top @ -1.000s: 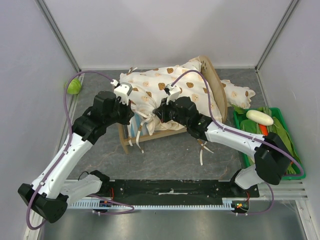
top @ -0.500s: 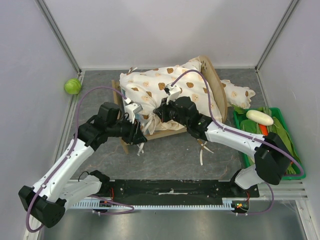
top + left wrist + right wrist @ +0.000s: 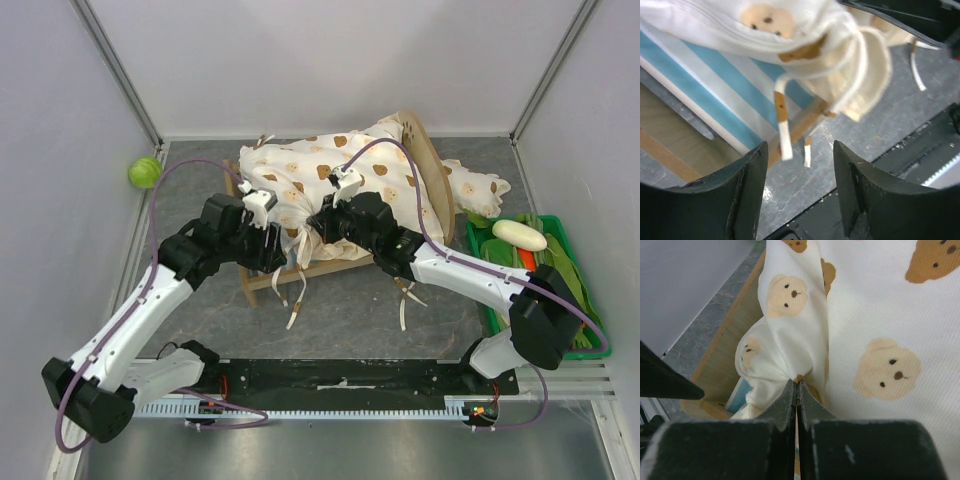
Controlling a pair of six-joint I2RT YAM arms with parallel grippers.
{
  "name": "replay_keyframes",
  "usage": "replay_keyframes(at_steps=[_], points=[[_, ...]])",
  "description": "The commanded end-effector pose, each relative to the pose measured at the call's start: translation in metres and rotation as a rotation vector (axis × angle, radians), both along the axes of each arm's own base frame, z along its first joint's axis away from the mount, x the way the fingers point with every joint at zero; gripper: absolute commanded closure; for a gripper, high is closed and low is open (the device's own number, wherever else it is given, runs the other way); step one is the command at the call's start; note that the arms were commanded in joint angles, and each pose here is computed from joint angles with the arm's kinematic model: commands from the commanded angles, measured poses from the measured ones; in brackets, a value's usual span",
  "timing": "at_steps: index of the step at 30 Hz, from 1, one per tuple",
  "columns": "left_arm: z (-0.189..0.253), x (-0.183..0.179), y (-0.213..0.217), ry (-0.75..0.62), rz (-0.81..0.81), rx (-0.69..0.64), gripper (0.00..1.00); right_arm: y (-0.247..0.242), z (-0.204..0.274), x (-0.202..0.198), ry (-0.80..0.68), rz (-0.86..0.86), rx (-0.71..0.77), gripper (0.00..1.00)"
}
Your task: Set up the pet bed
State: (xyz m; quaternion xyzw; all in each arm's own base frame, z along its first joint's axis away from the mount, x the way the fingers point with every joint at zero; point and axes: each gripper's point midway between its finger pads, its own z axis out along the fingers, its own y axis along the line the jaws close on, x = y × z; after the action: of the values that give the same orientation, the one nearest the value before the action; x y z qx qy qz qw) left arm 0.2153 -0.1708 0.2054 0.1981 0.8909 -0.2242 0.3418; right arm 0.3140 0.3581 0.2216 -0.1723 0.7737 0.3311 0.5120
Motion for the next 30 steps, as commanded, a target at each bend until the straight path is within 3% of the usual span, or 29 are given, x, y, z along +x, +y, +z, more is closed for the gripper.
replay_keyframes(at_steps=[1, 9, 20, 23, 24, 26, 30], points=[[-0.008, 0.034, 0.001, -0.015, 0.101, 0.058, 0.4, -0.006, 0.036, 0.008, -0.07, -0.036, 0.047, 1.0], [-0.024, 0.044, -0.005, 0.026, 0.094, 0.085, 0.43, -0.008, 0.036, 0.008, -0.069, -0.038, 0.046, 1.0], [-0.056, 0.031, -0.016, 0.136, 0.032, 0.071, 0.46, -0.006, 0.039, 0.008, -0.076, -0.031, 0.053, 0.99], [-0.056, 0.03, -0.017, 0.138, 0.025, 0.062, 0.65, -0.005, 0.039, 0.008, -0.076, -0.028, 0.052, 0.99], [-0.057, 0.03, -0.018, 0.138, 0.019, 0.061, 0.8, -0.005, 0.038, 0.007, -0.076, -0.025, 0.052, 0.99], [-0.055, 0.032, -0.016, 0.139, 0.032, 0.074, 0.98, -0.004, 0.037, 0.007, -0.074, -0.024, 0.053, 0.99], [-0.044, 0.039, -0.007, 0.107, 0.062, 0.118, 0.98, -0.005, 0.039, 0.006, -0.074, -0.023, 0.059, 0.99]])
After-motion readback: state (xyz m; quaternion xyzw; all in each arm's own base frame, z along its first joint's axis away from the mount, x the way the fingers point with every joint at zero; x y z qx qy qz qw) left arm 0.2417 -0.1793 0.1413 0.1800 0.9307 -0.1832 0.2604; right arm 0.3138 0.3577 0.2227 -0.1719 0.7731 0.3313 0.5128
